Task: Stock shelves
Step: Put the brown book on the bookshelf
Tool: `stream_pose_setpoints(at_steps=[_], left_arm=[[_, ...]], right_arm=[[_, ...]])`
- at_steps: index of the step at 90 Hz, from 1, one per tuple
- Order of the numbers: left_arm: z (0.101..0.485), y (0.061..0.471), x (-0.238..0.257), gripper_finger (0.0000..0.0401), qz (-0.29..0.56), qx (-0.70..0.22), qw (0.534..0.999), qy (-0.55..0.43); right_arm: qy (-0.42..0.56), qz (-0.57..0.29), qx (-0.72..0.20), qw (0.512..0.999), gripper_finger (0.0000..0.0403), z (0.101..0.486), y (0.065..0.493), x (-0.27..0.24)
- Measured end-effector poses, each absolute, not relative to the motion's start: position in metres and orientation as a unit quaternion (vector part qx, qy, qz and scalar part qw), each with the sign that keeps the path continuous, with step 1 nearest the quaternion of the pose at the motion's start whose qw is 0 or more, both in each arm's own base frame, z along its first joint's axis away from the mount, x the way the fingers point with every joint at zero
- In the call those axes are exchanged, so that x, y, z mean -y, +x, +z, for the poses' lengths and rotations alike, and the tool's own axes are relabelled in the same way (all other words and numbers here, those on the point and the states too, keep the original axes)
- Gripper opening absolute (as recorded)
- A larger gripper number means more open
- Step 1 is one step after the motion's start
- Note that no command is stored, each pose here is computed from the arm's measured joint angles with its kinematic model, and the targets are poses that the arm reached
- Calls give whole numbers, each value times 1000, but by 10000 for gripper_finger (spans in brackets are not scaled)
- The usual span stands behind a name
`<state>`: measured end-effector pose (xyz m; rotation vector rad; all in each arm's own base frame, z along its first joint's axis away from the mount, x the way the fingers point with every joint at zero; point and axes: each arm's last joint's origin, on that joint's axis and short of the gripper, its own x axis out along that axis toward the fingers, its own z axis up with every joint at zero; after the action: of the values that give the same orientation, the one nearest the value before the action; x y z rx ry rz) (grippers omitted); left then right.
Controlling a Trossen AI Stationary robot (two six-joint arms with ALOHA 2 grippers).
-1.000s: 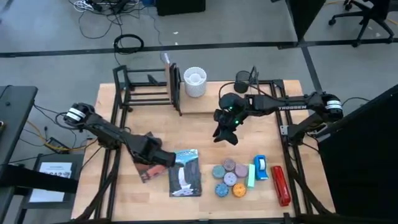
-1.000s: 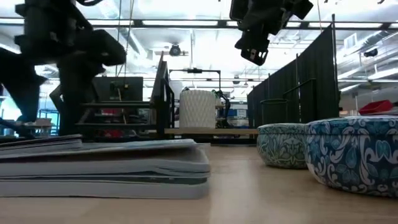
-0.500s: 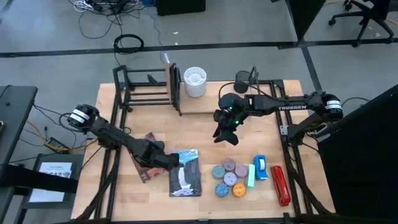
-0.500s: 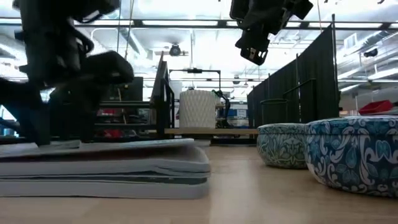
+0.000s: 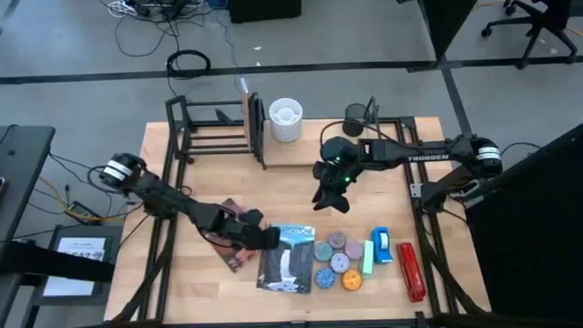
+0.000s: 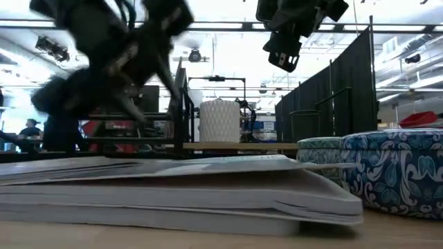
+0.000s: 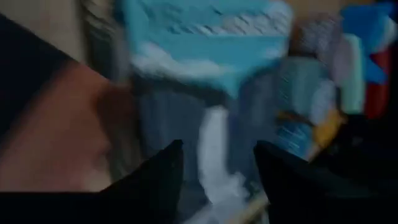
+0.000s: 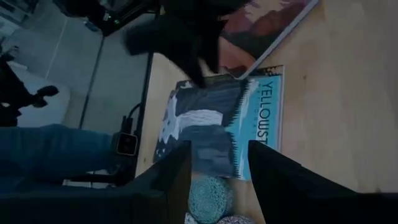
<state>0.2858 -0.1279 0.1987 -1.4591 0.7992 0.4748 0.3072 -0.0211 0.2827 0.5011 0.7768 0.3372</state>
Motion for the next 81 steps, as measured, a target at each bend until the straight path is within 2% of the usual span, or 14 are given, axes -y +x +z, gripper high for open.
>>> stream_pose_setpoints(at_steps=[12, 35, 49, 62, 70, 81], left_arm=[[221, 282, 148, 146, 226, -382, 624, -643], [246, 284, 174, 141, 162, -343, 608, -698], [251, 287, 176, 141, 128, -322, 649, -677], [251, 288, 174, 141, 134, -302, 687, -647], [245, 283, 174, 141, 136, -356, 674, -633], [230, 261, 179, 141, 184, -477, 621, -594]], right_arm=[[226, 153, -369, 888, 130, 283, 308, 22], [220, 153, -328, 906, 130, 290, 314, 23], [236, 149, -318, 906, 130, 292, 315, 23], [262, 142, -314, 901, 130, 293, 316, 23], [282, 142, -314, 895, 130, 294, 317, 23], [284, 141, -314, 895, 130, 294, 317, 23]])
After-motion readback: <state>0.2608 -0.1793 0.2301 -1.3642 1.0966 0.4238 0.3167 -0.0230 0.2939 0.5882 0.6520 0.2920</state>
